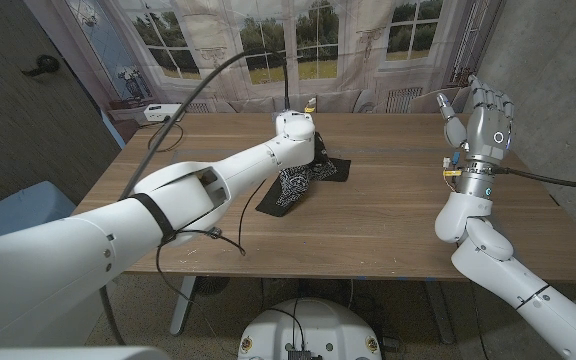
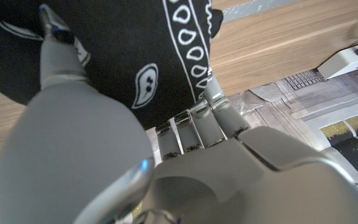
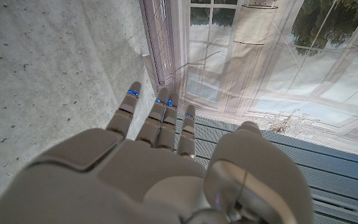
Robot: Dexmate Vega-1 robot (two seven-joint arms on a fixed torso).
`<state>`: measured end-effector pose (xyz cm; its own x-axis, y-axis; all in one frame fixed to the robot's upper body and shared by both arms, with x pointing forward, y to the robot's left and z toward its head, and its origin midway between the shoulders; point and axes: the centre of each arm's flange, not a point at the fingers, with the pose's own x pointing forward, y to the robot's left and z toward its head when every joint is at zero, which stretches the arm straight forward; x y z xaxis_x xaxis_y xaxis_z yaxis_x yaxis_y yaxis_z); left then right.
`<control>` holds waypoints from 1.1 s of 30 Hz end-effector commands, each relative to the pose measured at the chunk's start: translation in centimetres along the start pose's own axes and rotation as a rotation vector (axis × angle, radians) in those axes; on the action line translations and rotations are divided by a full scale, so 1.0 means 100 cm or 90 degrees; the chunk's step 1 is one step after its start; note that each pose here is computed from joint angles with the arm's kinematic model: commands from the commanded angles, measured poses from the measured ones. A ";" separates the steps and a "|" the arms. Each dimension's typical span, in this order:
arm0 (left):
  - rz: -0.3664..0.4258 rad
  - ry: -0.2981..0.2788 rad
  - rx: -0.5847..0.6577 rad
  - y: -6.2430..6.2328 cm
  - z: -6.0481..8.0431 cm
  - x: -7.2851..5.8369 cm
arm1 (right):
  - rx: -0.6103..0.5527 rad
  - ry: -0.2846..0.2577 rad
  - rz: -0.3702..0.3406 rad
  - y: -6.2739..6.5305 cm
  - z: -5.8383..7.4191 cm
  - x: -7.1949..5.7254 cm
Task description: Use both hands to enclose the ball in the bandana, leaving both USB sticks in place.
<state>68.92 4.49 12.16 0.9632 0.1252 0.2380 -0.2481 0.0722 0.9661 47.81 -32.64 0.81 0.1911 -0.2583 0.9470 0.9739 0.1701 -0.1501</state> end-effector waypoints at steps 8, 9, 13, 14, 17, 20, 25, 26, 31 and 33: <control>0.020 -0.010 0.048 -0.024 0.005 0.002 | 0.000 -0.001 -0.002 0.002 0.002 0.002; 0.018 -0.011 0.048 -0.024 0.005 0.002 | 0.000 -0.001 -0.003 0.002 0.002 0.002; 0.006 -0.012 0.053 -0.021 0.005 0.002 | -0.001 -0.001 -0.003 0.002 0.002 0.002; 0.003 -0.013 0.052 -0.020 0.005 0.002 | -0.001 -0.001 -0.003 0.002 0.002 0.002; 0.000 -0.012 0.065 -0.018 0.005 0.001 | 0.001 -0.002 -0.003 0.003 0.002 0.003; 0.003 -0.013 0.085 -0.019 0.007 -0.001 | 0.000 -0.004 -0.002 0.003 0.002 0.003; 0.033 -0.021 0.115 -0.018 0.013 -0.009 | -0.001 -0.006 0.002 0.005 0.004 0.005; 0.032 -0.027 0.110 -0.017 0.013 -0.010 | 0.000 -0.006 0.001 0.006 0.004 0.005; 0.014 -0.066 0.071 -0.004 0.011 -0.020 | -0.001 -0.006 0.001 0.007 0.006 0.007; 0.007 -0.078 0.060 0.002 0.011 -0.025 | -0.001 -0.006 0.001 0.007 0.007 0.006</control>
<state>68.81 3.53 10.50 0.9603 0.0841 0.2658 -0.2607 -0.0675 0.9631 48.29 -32.35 1.26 0.1884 -0.2539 0.9487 0.9743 0.1697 -0.1480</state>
